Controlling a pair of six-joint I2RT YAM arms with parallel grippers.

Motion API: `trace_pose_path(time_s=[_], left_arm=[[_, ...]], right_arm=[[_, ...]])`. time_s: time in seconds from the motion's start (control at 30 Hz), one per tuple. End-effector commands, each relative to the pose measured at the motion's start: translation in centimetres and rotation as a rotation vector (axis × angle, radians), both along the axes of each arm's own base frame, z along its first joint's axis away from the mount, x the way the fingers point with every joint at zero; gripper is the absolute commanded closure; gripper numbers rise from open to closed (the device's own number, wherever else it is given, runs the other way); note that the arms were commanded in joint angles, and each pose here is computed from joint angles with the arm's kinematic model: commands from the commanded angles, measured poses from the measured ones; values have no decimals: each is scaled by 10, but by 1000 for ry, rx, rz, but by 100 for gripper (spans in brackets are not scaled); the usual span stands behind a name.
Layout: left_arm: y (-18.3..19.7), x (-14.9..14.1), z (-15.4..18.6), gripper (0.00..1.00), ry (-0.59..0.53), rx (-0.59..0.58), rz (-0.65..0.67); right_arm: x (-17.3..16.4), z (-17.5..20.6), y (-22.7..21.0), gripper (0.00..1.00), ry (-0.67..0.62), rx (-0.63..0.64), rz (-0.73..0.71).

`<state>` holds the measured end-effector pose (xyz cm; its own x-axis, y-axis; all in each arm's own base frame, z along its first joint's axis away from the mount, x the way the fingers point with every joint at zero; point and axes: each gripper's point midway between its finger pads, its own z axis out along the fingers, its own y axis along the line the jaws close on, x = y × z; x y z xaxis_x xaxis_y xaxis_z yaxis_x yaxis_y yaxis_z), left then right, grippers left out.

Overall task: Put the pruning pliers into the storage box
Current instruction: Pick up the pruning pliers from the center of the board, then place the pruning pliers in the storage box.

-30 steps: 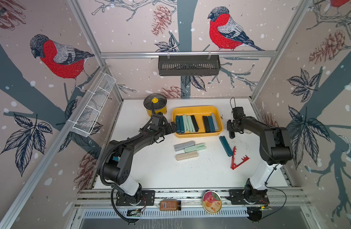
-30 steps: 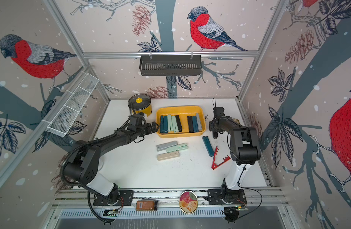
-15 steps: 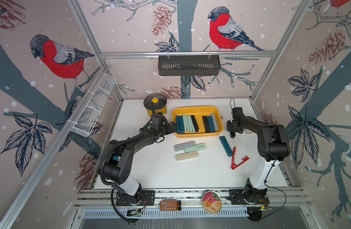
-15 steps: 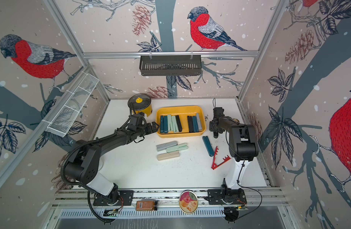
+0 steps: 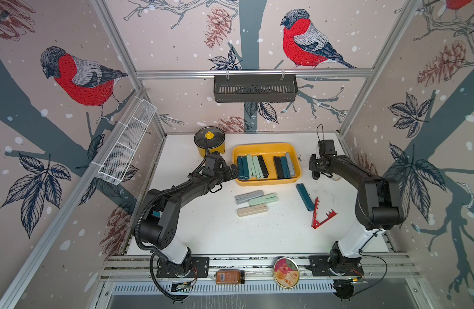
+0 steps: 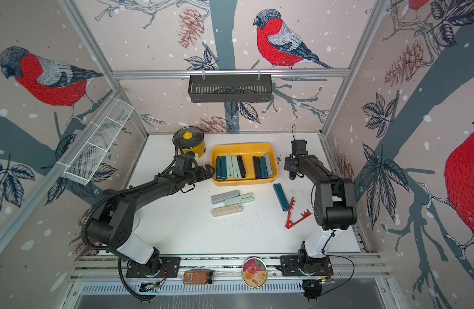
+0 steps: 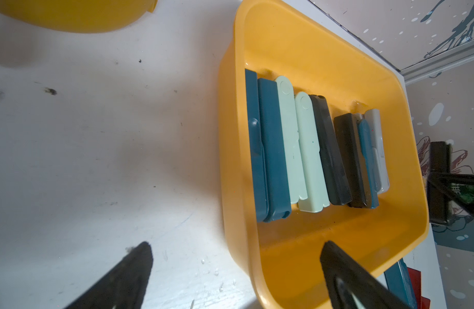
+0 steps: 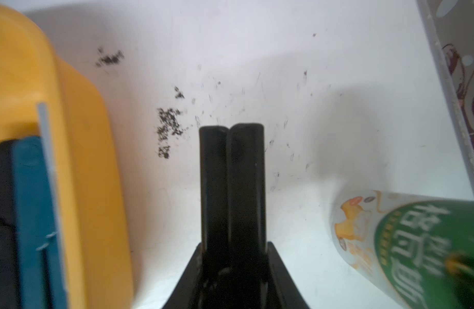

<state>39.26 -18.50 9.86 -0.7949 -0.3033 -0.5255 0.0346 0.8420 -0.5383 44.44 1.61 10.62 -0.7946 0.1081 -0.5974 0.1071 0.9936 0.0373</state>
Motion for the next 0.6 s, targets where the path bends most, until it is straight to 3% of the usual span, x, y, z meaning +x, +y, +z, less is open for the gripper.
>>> trace_pose_path(time_s=[0.0,0.23,0.43,0.57], left_arm=[[-3,5,8,2,-28,-32,-1],[-8,6,5,2,-21,-58,-10],[-9,4,4,2,-17,-62,-13],[-7,2,4,2,-14,-58,-11]], right_arm=[[3,36,17,87,-77,82,14],[13,78,102,86,-169,198,168],[27,50,175,86,-102,227,268],[35,26,199,86,-49,187,299]])
